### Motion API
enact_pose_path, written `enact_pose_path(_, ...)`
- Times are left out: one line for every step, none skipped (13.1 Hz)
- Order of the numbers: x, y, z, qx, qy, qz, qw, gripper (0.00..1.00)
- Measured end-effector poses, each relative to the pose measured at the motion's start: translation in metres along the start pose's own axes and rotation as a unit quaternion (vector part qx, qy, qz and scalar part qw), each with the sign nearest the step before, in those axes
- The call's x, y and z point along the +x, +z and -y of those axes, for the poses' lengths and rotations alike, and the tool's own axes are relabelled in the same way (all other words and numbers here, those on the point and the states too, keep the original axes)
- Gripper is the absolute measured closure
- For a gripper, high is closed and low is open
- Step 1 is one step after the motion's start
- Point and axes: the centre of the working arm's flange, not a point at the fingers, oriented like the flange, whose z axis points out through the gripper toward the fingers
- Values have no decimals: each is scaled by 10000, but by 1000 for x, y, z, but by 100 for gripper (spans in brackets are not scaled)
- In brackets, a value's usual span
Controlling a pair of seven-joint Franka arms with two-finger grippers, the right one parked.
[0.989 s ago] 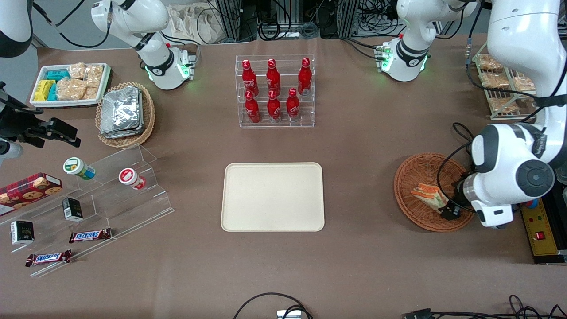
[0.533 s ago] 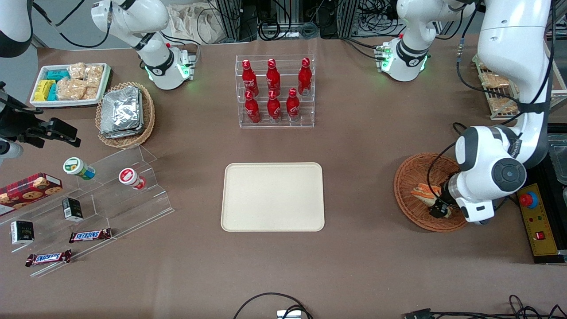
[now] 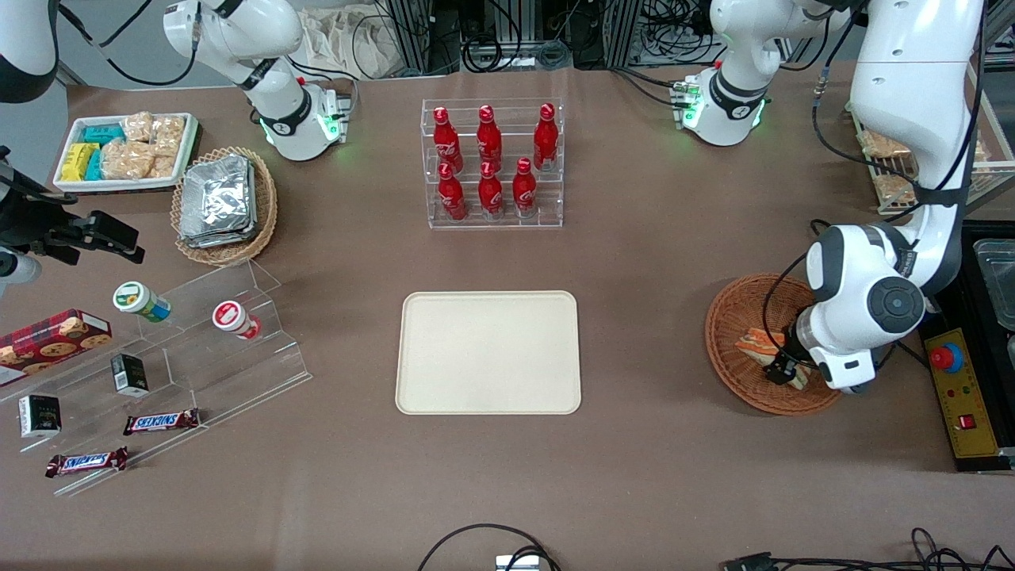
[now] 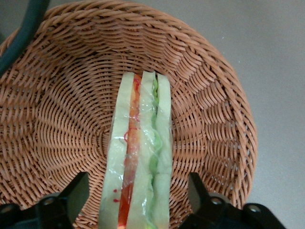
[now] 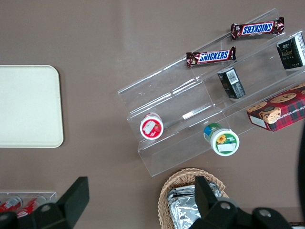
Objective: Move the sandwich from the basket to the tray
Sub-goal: 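Close the left gripper on the wrapped sandwich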
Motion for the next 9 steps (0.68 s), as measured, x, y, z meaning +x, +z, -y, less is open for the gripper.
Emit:
enact_pose_path(0, -1, 0, -10, -2, -5, 10000, 27)
enact_pose_path(1, -3, -1, -31, -4, -17, 10000, 37)
enact_pose_path(2, -6, -3, -62, -5, -35, 10000, 49)
enact_pose_path(3, -11, -4, -93, -4, -54, 9999, 59)
enact_pose_path(4, -17, -6, -102, 14, -62, 9999, 66)
enact_pose_path(6, -28, -9, -68, 108, -51, 9999, 68)
enact_pose_path(7, -43, -11, -10, 295, -26, 9996, 70)
enact_pose_path(9, -65, -15, 30, 496, -11, 9988, 75)
enact_pose_path(10, -91, -20, 43, 683, -8, 9977, 81)
